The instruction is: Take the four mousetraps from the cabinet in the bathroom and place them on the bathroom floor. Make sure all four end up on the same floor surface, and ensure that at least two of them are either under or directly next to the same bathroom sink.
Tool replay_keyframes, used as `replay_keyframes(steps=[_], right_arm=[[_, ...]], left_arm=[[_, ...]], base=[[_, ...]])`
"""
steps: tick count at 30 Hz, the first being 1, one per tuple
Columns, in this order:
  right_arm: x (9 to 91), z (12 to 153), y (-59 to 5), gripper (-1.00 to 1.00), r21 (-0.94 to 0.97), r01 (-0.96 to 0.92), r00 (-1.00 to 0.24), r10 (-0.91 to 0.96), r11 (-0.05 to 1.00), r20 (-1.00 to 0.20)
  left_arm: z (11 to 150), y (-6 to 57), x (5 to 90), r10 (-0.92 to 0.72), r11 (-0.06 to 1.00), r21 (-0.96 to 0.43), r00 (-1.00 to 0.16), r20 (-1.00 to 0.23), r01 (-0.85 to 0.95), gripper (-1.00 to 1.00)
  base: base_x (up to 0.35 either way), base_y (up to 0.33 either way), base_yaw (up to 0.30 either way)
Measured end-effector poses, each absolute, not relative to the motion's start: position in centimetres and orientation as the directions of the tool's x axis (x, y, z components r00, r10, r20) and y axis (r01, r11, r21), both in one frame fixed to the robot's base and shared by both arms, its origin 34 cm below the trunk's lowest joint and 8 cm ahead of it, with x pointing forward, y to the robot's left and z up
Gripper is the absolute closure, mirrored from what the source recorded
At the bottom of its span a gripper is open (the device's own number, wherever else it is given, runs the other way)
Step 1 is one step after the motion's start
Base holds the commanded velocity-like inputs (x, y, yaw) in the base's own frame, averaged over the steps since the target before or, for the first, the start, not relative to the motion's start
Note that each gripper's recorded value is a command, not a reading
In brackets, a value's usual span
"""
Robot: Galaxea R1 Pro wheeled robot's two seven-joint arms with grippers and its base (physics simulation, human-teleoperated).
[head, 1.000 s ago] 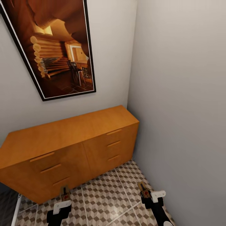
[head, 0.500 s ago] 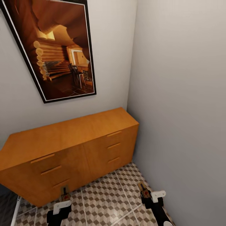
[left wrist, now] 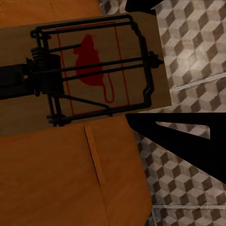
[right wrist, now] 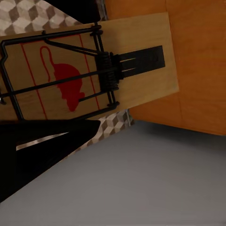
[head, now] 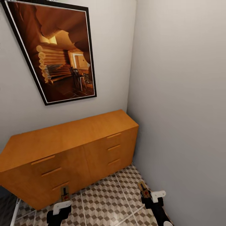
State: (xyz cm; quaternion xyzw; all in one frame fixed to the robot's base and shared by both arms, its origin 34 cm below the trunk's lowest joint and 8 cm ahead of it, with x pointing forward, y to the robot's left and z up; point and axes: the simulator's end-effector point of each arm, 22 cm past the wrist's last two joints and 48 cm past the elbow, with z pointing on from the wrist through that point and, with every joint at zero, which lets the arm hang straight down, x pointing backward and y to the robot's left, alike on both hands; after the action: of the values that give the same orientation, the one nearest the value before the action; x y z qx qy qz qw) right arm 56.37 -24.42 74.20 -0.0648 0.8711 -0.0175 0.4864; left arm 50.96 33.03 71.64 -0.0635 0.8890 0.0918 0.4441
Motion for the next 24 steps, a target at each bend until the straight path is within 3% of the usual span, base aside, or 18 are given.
replay_keyframes(steps=[24], right_arm=[[56.81, 74.98, -24.49, 1.00, -0.097, -0.094, -0.504, -0.131, 0.991, -0.854]], left_arm=[[72.28, 33.03, 51.33, -0.031, 0.975, 0.104, -0.585, -0.810, -0.196, 1.00]], base=[[0.000, 0.000, 0.000]])
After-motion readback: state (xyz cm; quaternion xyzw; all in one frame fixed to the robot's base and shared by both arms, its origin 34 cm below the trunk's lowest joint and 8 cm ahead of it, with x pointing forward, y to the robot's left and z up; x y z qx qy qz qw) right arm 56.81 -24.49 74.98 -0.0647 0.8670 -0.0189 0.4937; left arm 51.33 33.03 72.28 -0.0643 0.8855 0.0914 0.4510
